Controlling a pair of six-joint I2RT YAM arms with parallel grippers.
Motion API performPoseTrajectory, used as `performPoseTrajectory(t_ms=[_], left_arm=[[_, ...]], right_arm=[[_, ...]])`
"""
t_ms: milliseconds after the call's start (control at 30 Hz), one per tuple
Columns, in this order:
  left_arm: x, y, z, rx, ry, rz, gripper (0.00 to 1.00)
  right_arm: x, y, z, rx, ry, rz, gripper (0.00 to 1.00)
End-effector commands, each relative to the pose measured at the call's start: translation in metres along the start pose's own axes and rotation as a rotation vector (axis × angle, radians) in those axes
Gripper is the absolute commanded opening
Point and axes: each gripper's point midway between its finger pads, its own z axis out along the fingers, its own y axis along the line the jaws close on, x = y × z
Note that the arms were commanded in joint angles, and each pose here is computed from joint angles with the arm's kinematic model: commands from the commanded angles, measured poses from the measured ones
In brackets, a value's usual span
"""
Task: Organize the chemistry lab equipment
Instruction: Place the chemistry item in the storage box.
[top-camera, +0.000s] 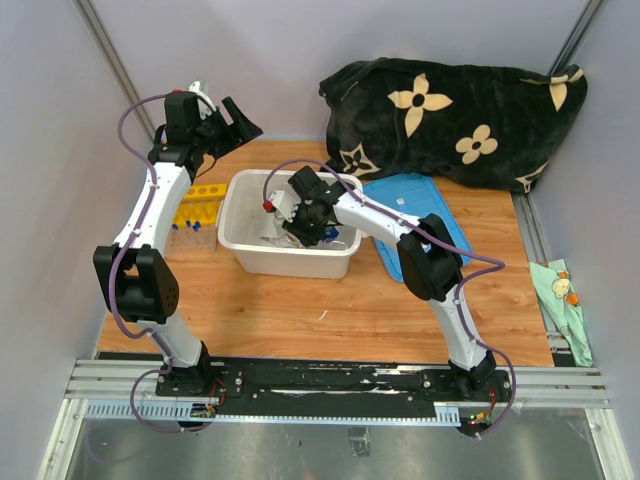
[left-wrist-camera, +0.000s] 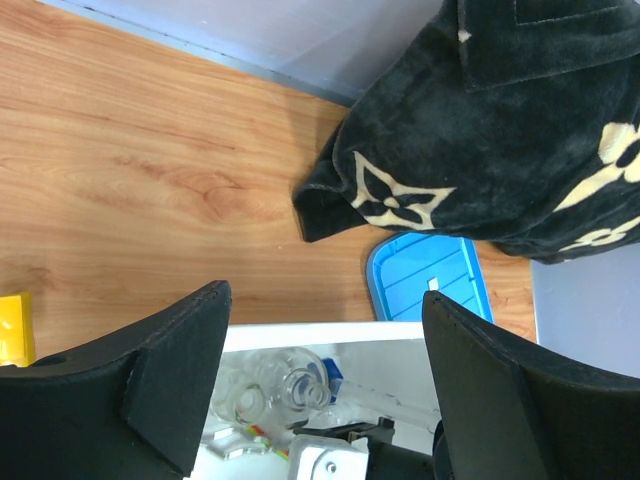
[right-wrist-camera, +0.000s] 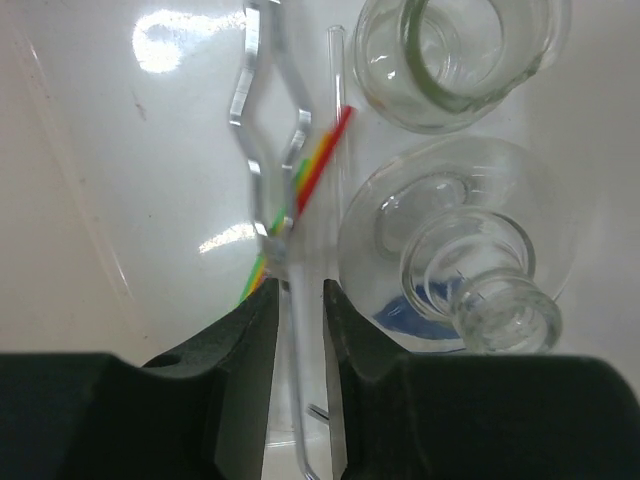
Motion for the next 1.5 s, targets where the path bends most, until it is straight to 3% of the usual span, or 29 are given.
performPoseTrajectory(t_ms=[0, 967, 1467], left_arm=[[-0.007, -0.008, -0.008, 0.032, -0.019, 0.012, 0.82], [-0.002, -0.015, -0.008, 0.077, -0.006, -0.027, 0.82], [-0.008, -0.022, -0.006, 0.093, -0.002, -0.038, 0.80]], right_arm=[[0.006, -0.005, -0.001, 0.001, 0.005, 0.026, 0.26], [-0.019, -0.005, -0.030, 0.021, -0.070, 0.031, 0.28], [-0.072, 0.009, -0.118, 0.119, -0.194, -0.057, 0.28]])
